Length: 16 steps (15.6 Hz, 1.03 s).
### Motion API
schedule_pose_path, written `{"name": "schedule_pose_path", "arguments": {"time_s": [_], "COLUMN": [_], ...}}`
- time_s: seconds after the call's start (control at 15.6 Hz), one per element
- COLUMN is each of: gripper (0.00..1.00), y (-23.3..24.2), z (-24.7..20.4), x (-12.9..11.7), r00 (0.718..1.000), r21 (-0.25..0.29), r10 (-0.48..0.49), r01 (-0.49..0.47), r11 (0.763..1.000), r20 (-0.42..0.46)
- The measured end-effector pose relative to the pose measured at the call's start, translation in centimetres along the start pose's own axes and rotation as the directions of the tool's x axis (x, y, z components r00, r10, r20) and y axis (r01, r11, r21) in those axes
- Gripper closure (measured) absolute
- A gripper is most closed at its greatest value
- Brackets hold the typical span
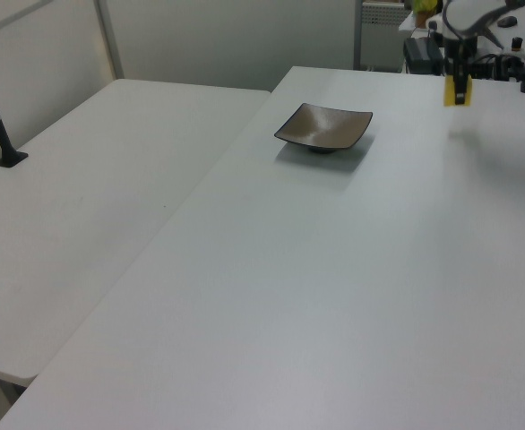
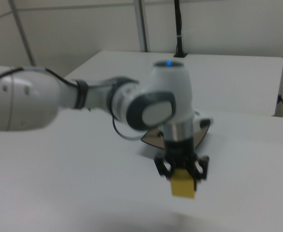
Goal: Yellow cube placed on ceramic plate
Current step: 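Carry the held cube over the brown plate and lower it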
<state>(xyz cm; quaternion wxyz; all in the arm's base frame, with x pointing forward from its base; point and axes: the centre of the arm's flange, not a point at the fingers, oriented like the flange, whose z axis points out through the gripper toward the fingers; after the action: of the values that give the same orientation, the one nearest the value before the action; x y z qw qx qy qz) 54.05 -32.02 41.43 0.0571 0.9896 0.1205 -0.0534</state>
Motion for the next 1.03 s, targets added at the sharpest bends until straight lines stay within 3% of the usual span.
{"name": "schedule_pose_path", "arguments": {"time_s": [0.19, 0.45, 0.77, 1.03], "gripper": [0.4, 0.4, 0.4, 0.4], "y": [-2.0, -5.0, -8.9, -9.5], "z": [-7.3, -12.7, -14.1, -14.1], "x": [0.4, 2.1, 5.2, 7.7], "r00": [1.0, 0.996, 0.992, 0.972], "r21": [0.052, 0.109, 0.136, 0.133], "r10": [0.0, -0.02, 0.008, 0.038], "r01": [0.001, 0.03, 0.009, -0.007], "r11": [0.999, 0.994, 0.991, 0.991], "r20": [-0.013, -0.087, -0.123, -0.232]}}
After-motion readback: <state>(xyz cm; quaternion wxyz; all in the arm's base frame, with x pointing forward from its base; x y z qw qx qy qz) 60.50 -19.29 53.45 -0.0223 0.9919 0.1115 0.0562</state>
